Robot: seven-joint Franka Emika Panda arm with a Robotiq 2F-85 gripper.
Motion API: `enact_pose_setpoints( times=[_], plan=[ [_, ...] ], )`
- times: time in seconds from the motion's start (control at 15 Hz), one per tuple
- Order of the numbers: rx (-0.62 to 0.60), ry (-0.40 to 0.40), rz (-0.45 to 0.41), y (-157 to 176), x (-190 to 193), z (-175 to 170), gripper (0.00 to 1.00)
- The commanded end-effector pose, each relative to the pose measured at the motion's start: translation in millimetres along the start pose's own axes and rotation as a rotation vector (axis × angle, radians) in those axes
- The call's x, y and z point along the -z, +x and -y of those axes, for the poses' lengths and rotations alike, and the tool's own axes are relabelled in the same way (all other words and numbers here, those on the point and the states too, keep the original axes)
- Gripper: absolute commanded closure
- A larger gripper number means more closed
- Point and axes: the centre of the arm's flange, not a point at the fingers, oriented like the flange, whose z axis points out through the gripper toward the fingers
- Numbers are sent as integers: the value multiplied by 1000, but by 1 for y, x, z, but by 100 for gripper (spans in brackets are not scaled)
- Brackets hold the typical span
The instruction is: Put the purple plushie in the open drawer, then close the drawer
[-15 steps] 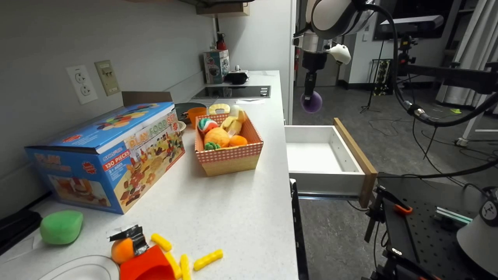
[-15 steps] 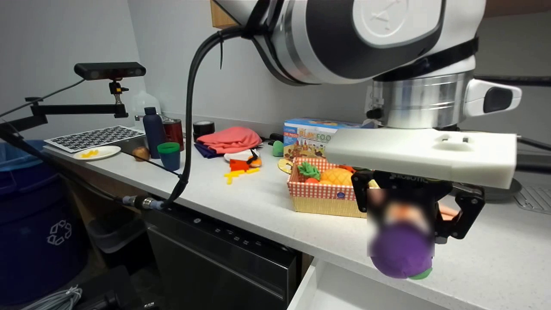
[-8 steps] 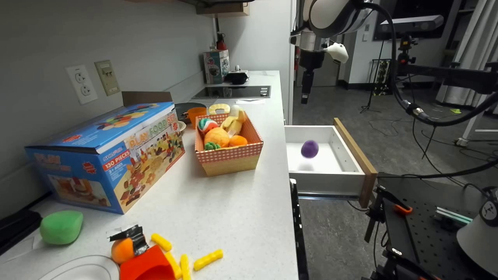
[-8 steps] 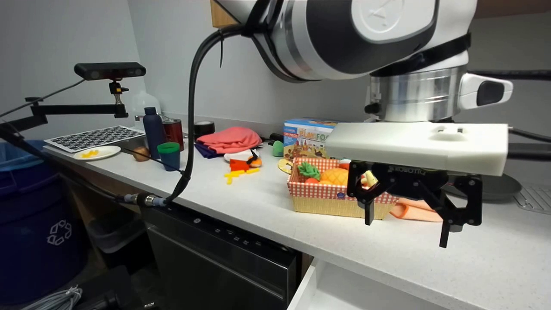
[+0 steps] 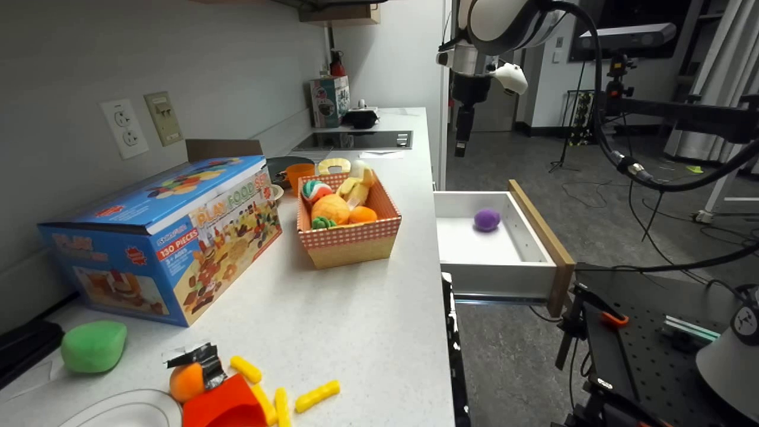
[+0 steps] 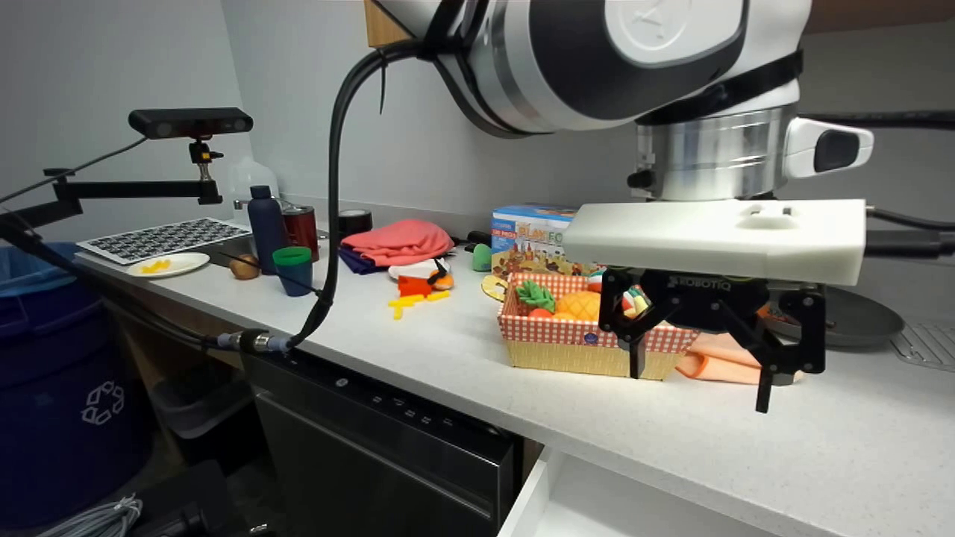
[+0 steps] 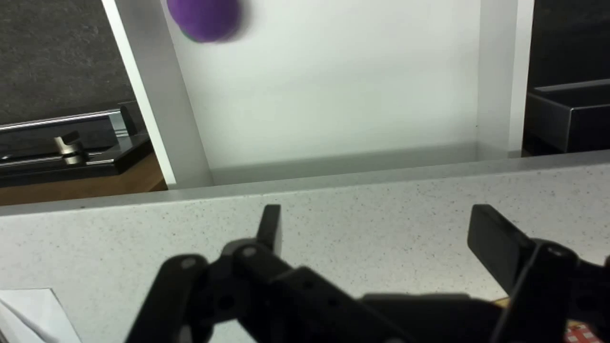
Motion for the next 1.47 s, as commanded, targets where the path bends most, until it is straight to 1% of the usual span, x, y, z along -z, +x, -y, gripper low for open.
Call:
enact_pose_setpoints(
  times=[0.0,0.2,0.27,0.33,0.47,0.6,0.73,1.0,1.4],
  plan=[
    [0,0,0,0,0,0,0],
    [0,0,0,0,0,0,0],
    [-20,-28,25,5,-3,1,0],
    [-29,-25,59,9,-8,5,0],
    [-38,-32,98,11,-22,9,0],
    [-47,-40,132,12,-38,10,0],
    [-68,-37,186,8,-56,9,0],
    [-105,-29,331,-15,-84,2,0],
    [-143,17,515,-61,-124,-16,0]
  ],
)
